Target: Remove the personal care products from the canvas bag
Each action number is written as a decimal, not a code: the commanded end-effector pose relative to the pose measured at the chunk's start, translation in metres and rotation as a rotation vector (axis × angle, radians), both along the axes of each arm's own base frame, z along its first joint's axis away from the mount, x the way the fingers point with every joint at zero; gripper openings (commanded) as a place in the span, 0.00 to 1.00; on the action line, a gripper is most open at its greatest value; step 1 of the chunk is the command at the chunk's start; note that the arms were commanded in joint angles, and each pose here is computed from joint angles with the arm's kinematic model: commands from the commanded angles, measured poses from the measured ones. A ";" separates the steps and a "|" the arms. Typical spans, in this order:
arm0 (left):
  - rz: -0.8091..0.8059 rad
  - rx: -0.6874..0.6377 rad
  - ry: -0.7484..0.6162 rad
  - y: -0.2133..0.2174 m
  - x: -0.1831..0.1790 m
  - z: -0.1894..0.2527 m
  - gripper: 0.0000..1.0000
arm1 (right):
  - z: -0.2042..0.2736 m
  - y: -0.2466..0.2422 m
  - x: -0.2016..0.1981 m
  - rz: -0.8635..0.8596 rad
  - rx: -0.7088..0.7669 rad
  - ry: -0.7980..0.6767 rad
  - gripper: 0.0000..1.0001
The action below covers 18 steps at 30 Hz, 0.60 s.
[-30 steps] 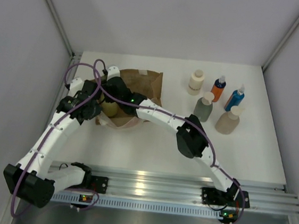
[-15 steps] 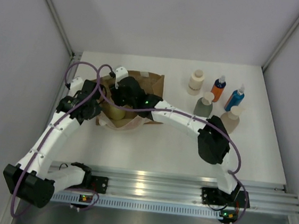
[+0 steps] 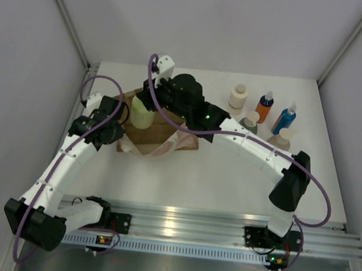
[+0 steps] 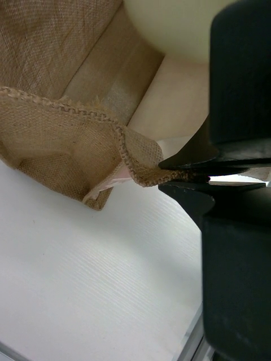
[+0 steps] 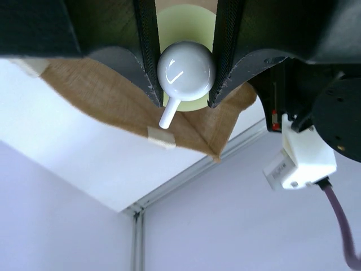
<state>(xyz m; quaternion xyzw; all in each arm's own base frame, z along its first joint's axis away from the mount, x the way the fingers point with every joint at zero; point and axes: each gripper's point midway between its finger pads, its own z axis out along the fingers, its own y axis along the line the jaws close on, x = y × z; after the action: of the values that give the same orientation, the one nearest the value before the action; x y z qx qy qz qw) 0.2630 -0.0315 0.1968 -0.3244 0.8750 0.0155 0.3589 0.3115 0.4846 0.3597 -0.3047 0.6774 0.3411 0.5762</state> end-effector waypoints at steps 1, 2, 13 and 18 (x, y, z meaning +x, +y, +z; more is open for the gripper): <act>-0.030 -0.005 0.000 -0.004 0.002 0.004 0.00 | 0.179 -0.059 -0.016 -0.059 0.339 -0.276 0.00; -0.027 0.004 -0.004 -0.003 0.003 0.005 0.00 | 0.185 -0.067 -0.017 -0.073 0.332 -0.297 0.00; -0.075 0.010 -0.023 -0.004 0.007 0.019 0.00 | 0.191 -0.213 -0.024 -0.457 0.139 -0.330 0.00; -0.093 0.007 -0.030 -0.006 0.007 0.023 0.00 | 0.131 -0.286 -0.033 -0.639 0.084 -0.240 0.00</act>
<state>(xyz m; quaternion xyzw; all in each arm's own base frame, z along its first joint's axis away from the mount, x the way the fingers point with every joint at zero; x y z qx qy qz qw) 0.2672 -0.0321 0.2068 -0.2968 0.8822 0.0144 0.3652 0.2815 0.2658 0.4786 -0.1889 0.6595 0.1745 0.7063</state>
